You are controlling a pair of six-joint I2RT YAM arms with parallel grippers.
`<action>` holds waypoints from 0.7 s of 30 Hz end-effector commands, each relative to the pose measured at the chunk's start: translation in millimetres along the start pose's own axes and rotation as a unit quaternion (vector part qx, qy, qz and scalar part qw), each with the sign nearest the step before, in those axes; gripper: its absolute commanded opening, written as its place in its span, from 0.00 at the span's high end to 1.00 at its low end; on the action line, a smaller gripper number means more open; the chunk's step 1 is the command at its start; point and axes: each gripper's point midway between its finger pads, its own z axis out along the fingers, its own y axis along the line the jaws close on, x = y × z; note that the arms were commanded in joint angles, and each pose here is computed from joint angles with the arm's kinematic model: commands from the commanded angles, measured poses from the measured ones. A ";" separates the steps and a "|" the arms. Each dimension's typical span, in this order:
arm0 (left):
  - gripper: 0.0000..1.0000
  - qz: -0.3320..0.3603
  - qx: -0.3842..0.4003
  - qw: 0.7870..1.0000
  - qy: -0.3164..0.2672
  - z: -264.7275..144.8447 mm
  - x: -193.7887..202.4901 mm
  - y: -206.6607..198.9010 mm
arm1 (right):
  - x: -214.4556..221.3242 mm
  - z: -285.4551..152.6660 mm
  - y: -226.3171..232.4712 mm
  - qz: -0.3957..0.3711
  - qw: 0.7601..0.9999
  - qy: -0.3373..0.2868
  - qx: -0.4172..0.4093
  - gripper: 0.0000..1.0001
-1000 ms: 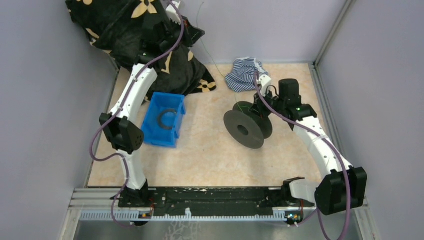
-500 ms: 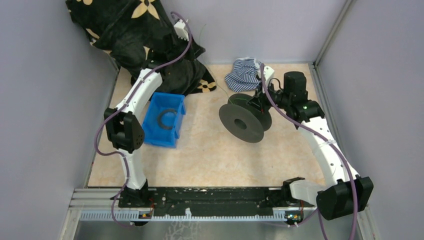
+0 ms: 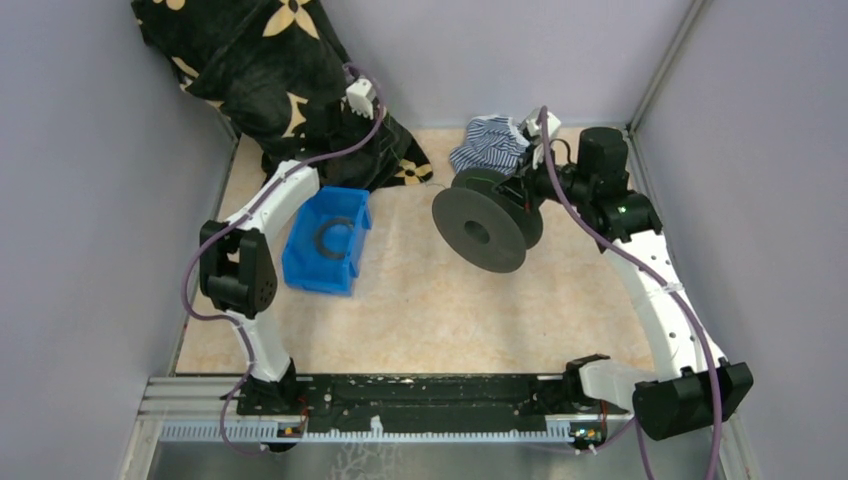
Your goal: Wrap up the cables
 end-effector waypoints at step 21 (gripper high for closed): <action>1.00 0.125 0.119 0.984 0.045 -36.8 98.7 -85.4 | -142.7 -39.7 -73.1 0.123 0.958 -0.171 0.192 1.00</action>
